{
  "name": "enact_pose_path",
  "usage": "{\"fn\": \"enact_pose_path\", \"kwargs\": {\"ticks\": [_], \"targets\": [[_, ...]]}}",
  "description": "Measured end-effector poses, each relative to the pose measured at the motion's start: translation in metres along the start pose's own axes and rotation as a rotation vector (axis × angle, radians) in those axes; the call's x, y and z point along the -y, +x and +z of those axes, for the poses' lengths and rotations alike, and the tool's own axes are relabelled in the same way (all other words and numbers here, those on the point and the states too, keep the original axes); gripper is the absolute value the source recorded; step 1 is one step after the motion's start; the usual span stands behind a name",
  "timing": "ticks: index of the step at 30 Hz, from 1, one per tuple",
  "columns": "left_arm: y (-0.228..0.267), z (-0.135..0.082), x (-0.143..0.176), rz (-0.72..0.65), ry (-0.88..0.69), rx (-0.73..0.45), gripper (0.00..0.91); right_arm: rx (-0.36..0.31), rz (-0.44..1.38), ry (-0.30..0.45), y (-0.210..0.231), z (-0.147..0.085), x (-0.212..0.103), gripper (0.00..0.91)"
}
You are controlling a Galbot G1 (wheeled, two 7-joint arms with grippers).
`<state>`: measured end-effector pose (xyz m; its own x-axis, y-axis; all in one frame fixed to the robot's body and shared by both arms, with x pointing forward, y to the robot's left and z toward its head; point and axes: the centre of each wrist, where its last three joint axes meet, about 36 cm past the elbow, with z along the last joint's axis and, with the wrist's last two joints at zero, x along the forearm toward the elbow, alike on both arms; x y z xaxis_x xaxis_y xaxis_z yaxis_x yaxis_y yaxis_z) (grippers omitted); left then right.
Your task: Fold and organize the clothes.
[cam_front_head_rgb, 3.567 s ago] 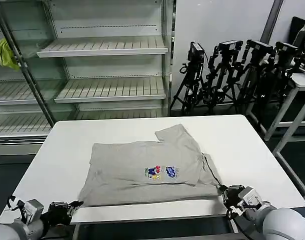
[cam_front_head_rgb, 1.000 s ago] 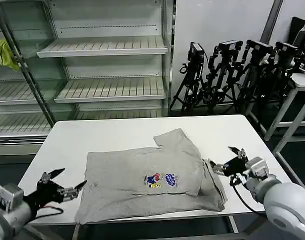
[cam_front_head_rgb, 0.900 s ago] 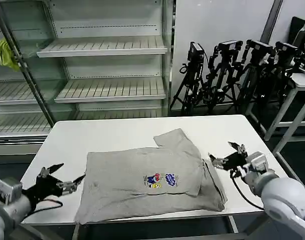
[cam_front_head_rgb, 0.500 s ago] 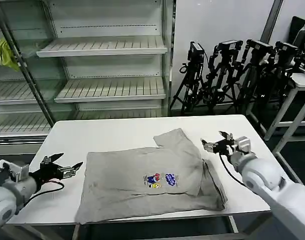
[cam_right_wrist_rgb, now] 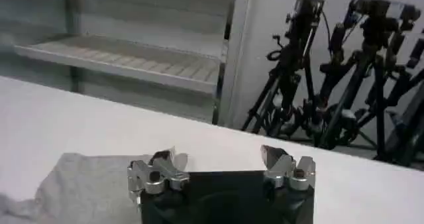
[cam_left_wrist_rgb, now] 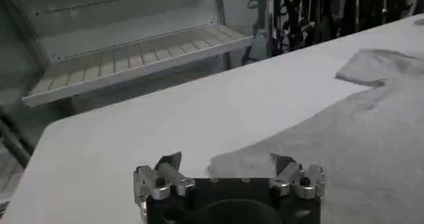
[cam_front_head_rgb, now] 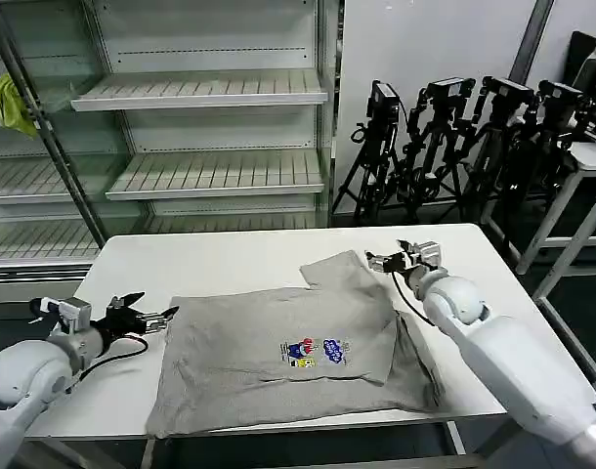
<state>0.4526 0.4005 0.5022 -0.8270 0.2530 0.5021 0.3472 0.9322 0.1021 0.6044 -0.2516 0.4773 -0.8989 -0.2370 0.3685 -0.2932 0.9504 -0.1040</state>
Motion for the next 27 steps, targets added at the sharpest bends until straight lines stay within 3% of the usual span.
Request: {"fn": "enact_pose_path", "kwargs": {"ticks": [13,16,20,23,27], "targets": [[-0.034,0.003,0.010,0.047,0.005,-0.006,0.907,-0.031,-0.018,-0.036,-0.040,0.011,-0.037,0.907],[-0.039,0.005,0.014,0.060,0.006,-0.008,0.887,-0.035,-0.020,-0.041,-0.046,0.013,-0.044,0.856],[-0.046,0.008,0.019,0.075,0.007,-0.011,0.867,-0.041,-0.023,-0.046,-0.052,0.017,-0.052,0.856],[-0.051,0.009,0.021,0.084,0.006,-0.010,0.856,-0.045,-0.023,-0.048,-0.056,0.020,-0.056,0.776],[-0.056,0.010,0.022,0.090,0.007,-0.007,0.856,-0.051,-0.022,-0.051,-0.060,0.024,-0.060,0.746]]}}
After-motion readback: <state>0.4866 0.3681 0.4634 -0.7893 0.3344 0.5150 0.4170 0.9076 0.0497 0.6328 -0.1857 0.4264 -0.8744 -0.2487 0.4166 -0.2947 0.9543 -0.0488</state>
